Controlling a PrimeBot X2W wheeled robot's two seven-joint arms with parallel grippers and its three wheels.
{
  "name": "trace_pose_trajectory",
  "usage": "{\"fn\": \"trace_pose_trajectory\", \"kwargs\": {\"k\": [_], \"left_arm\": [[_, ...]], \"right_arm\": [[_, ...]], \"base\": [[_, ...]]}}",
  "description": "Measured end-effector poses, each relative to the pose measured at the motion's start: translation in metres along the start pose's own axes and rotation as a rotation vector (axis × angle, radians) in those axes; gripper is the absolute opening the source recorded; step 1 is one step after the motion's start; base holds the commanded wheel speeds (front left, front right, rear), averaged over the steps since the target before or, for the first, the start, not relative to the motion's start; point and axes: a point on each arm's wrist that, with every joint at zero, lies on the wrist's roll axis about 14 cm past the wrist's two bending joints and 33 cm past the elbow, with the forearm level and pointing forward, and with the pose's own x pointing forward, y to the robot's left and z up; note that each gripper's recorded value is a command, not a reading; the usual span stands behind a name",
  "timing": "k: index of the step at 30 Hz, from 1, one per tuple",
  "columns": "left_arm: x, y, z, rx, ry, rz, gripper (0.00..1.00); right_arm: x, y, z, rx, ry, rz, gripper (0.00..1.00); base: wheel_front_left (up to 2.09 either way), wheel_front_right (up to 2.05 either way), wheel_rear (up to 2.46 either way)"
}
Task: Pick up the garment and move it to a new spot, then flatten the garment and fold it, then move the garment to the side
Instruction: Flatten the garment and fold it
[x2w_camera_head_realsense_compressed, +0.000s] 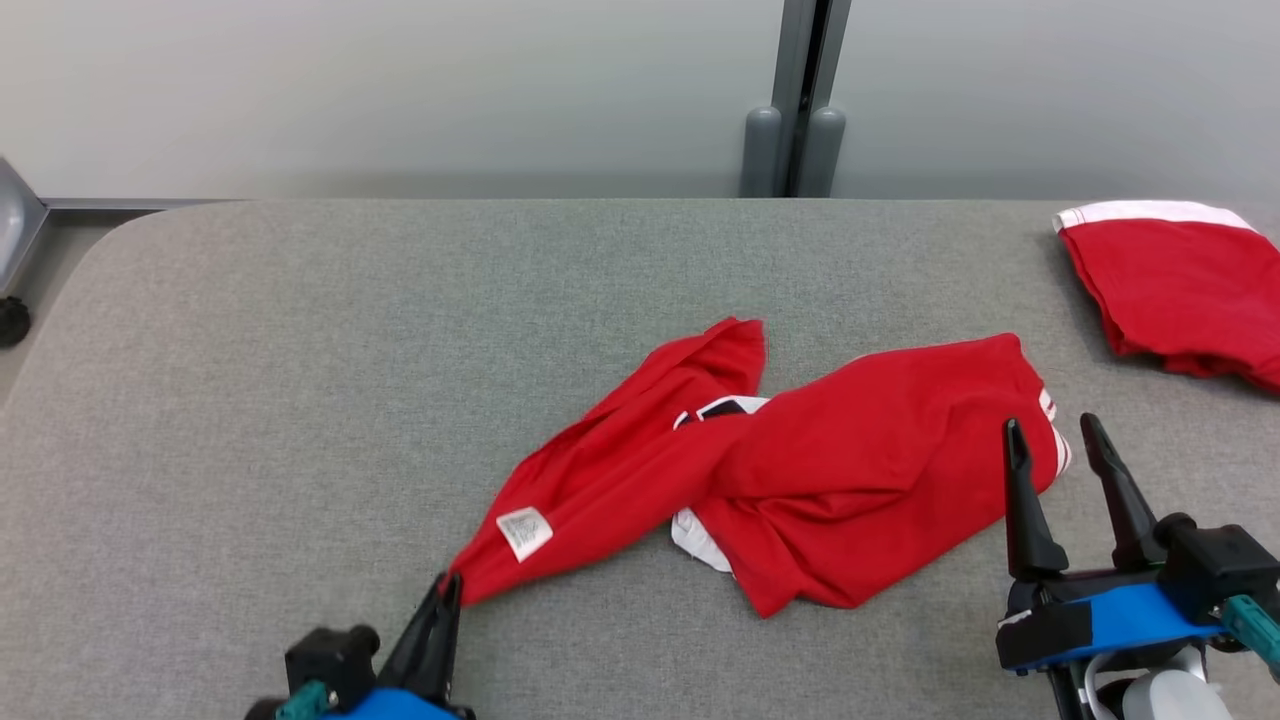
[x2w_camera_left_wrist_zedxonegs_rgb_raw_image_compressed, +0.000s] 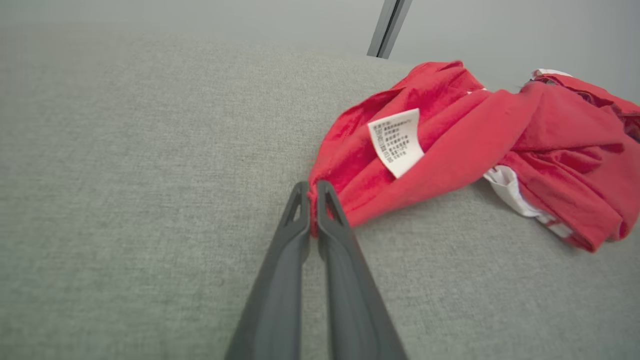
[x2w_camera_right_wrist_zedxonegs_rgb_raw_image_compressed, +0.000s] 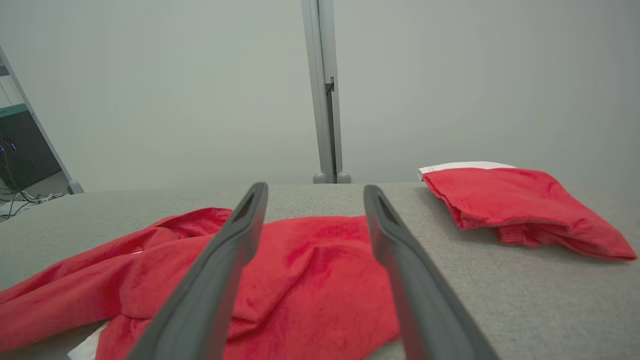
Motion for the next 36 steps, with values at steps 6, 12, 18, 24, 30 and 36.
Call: {"fn": "trace_pose_trajectory", "kwargs": {"k": [6,12,18,24,30,36], "left_arm": [[-0.013,0.001,-0.017,-0.041,0.032,0.032,0.0],[-0.007,0.006,0.014,-0.023,-0.071,0.055,1.0],[-0.002,0.018,0.061,0.002,-0.214,0.099,1.0],[-0.007,0.033,0.089,0.018,-0.308,0.152,1.0],[-0.015,0.048,0.101,0.029,-0.352,0.202,1.0],[-0.018,0.05,0.104,0.039,-0.366,0.208,1.0]], "right_arm": [[-0.003,0.001,-0.003,0.004,0.01,0.002,1.0],[-0.006,0.001,-0.002,0.005,0.01,0.0,1.0],[-0.009,-0.005,0.003,-0.001,-0.002,-0.018,1.0],[-0.017,-0.015,0.004,-0.005,-0.003,-0.048,1.0],[-0.026,-0.026,0.004,-0.018,0.001,-0.08,1.0],[-0.035,-0.034,-0.004,-0.031,0.032,-0.106,1.0]], "base": [[0.0,0.0,0.0],[0.0,0.0,0.0],[0.0,0.0,0.0],[0.0,0.0,0.0],[0.0,0.0,0.0],[0.0,0.0,0.0]]}}
